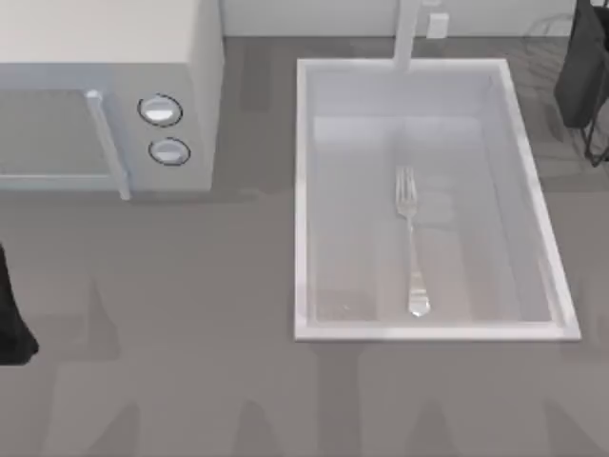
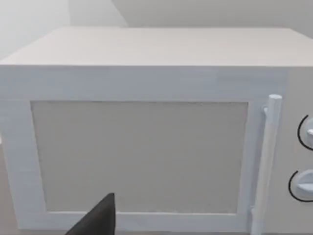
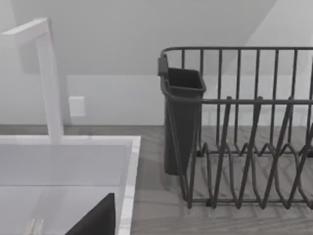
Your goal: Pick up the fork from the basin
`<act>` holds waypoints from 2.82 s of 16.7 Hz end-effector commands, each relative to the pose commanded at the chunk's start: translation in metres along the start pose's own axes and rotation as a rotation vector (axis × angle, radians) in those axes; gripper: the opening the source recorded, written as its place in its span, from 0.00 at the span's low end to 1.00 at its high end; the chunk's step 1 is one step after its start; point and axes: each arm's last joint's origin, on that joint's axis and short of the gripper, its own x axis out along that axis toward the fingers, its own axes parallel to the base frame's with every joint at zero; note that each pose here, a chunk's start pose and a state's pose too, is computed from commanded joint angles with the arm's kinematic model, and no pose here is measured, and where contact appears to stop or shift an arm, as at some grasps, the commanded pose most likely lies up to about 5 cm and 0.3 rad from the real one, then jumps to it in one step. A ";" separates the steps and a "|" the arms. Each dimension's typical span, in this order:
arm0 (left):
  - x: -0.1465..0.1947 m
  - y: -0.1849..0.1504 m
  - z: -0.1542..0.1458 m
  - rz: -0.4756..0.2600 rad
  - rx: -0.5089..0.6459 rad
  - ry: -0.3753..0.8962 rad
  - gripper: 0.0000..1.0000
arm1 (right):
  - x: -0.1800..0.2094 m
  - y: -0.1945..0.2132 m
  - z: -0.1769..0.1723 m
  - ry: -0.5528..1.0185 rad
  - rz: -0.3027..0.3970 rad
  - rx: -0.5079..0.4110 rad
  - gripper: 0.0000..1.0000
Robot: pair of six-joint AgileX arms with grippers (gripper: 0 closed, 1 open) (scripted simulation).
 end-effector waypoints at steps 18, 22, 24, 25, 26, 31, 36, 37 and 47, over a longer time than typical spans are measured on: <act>0.000 0.000 0.000 0.000 0.000 0.000 1.00 | 0.000 0.000 0.000 0.000 0.000 0.000 1.00; 0.000 0.000 0.000 0.000 0.000 0.000 1.00 | 0.000 0.000 0.000 0.000 0.000 0.000 1.00; 0.000 0.000 0.000 0.000 0.000 0.000 1.00 | 0.000 0.000 0.000 0.000 0.000 0.000 1.00; 0.000 0.000 0.000 0.000 0.000 0.000 1.00 | 0.000 0.000 0.002 0.005 0.001 0.001 1.00; 0.000 0.000 0.000 0.000 0.000 0.000 1.00 | 0.000 0.000 0.005 0.016 0.004 0.004 1.00; 0.000 0.000 0.000 0.000 0.000 0.000 1.00 | 0.008 0.004 0.049 0.156 0.031 0.035 1.00; 0.000 0.000 0.000 0.000 0.000 0.000 1.00 | 0.049 0.016 0.117 0.403 0.068 0.078 1.00; 0.000 0.000 0.000 0.000 0.000 0.000 1.00 | 0.064 0.020 0.130 0.461 0.075 0.086 1.00; 0.000 0.000 0.000 0.000 0.000 0.000 1.00 | 0.266 0.105 0.153 1.087 0.086 0.101 1.00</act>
